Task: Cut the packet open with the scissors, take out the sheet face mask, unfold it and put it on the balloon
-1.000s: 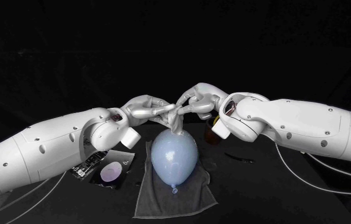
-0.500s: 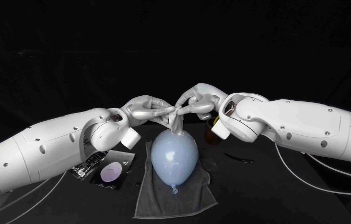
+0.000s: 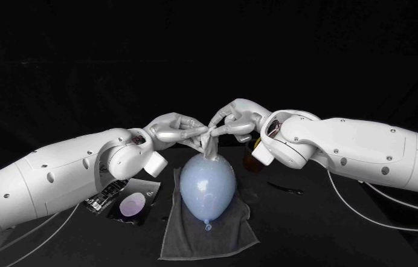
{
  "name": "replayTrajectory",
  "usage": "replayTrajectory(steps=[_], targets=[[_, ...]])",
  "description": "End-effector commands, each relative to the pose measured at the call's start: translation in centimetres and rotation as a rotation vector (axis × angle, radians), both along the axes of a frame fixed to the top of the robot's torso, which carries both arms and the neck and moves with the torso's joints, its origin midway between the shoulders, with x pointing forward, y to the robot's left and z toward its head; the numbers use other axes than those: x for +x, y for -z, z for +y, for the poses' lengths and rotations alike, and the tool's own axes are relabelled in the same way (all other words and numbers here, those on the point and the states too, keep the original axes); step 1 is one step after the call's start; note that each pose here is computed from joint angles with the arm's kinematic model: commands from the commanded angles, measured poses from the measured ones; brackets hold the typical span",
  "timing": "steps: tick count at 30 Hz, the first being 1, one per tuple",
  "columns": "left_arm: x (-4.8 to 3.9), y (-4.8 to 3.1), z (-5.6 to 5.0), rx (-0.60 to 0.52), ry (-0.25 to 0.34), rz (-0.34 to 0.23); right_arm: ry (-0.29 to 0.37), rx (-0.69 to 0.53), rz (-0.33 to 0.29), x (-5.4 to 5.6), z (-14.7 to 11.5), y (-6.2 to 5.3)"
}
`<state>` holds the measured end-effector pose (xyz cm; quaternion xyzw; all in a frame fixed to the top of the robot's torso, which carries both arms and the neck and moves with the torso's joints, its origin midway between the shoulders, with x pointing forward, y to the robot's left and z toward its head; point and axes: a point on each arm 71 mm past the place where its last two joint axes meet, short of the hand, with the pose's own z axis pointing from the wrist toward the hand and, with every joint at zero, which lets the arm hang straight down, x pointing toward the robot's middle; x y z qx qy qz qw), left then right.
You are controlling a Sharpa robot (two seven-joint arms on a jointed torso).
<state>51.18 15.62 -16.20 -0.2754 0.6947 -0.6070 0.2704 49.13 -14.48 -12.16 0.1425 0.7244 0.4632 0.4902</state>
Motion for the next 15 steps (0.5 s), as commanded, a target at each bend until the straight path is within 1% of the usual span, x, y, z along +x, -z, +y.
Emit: replayTrajectory(steps=[1, 6, 10, 12, 14, 15], targets=[[0.03, -0.27, -0.1, -0.035, -0.011, -0.001, -0.015, -0.01, -0.015, 0.0, 0.0, -0.1], [0.06, -0.31, 0.0, -0.059, -0.034, 0.017, -0.006, 0.003, -0.042, 0.1, -0.2, -0.3], [0.05, -0.33, 0.1, -0.075, -0.047, 0.031, -0.009, 0.011, -0.092, 0.0, -0.5, -0.6], [0.02, -0.33, 0.1, -0.082, -0.051, 0.038, -0.015, 0.012, -0.135, -0.1, -0.6, -0.9], [-0.01, -0.32, 0.0, -0.088, -0.053, 0.047, -0.029, 0.01, -0.203, -0.3, -0.9, -1.3], [-0.02, -0.31, 0.0, -0.09, -0.054, 0.049, -0.033, 0.008, -0.222, -0.4, -0.9, -1.4]])
